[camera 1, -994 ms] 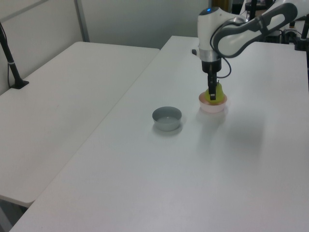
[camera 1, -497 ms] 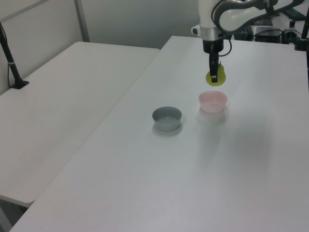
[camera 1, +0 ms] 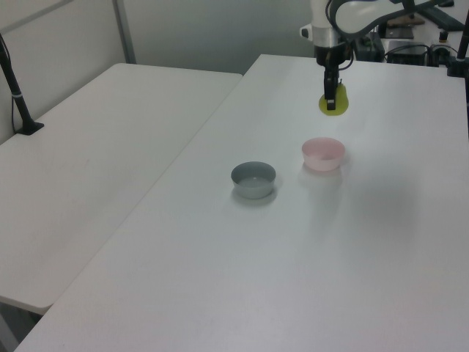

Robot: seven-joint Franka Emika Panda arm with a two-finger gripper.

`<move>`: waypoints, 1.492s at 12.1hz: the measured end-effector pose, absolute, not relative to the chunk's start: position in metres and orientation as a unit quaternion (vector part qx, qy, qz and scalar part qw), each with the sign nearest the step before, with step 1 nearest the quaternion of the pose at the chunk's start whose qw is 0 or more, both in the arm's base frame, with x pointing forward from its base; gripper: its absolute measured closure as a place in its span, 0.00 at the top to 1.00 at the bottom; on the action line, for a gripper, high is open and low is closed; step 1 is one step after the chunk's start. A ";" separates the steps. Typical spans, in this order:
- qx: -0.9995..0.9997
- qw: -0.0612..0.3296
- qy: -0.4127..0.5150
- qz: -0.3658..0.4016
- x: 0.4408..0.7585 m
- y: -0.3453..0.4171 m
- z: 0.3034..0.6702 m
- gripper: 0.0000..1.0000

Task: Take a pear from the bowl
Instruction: 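Lift the pear out of the pink bowl and carry it beside the bowl, then lower the pear onto the table next to the pink bowl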

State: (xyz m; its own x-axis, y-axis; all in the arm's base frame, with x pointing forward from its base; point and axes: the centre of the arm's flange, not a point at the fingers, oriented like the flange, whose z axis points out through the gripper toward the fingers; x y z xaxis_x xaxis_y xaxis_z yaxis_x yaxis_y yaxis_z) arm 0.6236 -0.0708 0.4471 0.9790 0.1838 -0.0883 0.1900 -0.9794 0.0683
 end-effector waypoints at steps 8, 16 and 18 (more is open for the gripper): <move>0.994 0.047 0.101 -0.008 0.632 -0.165 0.411 0.75; 0.992 0.060 0.110 -0.016 0.648 -0.177 0.336 0.75; 0.992 0.060 0.111 -0.015 0.649 -0.177 0.333 0.75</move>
